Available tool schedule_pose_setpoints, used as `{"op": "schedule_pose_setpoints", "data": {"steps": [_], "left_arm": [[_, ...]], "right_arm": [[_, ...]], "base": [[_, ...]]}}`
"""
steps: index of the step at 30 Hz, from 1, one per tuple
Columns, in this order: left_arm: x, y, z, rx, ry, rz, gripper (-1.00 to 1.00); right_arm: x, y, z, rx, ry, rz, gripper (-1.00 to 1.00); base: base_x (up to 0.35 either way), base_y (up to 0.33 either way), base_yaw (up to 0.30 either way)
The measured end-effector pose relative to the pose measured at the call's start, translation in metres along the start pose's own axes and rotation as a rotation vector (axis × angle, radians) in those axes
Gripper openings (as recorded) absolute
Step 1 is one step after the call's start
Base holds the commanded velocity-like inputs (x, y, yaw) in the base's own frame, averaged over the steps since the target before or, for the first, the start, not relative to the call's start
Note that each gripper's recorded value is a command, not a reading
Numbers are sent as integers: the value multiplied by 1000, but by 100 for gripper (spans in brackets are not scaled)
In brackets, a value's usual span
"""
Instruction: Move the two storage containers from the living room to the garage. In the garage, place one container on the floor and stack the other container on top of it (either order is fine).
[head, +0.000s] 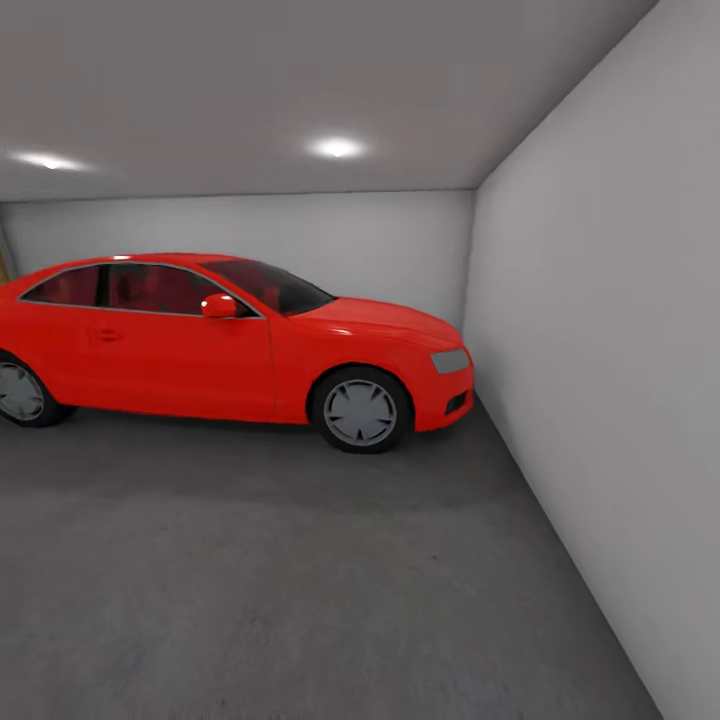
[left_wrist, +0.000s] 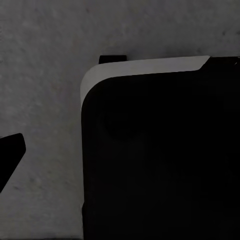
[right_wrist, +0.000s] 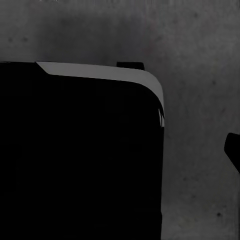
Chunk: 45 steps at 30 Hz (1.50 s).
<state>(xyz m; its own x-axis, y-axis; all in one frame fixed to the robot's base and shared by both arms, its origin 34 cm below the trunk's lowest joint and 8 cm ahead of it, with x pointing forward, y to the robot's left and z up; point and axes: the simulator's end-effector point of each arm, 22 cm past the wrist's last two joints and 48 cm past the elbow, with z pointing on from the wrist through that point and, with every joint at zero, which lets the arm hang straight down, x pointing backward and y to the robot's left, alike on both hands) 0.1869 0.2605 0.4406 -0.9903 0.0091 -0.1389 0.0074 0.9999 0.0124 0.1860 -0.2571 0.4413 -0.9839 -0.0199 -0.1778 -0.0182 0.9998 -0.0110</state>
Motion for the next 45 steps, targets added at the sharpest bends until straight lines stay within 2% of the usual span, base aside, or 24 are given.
{"op": "schedule_pose_setpoints", "data": {"steps": [45], "left_arm": [[0,0,0,0,0,0,100]], "right_arm": [[1,-1,0,2,1,0,100]], "base": [[0,0,300]]}}
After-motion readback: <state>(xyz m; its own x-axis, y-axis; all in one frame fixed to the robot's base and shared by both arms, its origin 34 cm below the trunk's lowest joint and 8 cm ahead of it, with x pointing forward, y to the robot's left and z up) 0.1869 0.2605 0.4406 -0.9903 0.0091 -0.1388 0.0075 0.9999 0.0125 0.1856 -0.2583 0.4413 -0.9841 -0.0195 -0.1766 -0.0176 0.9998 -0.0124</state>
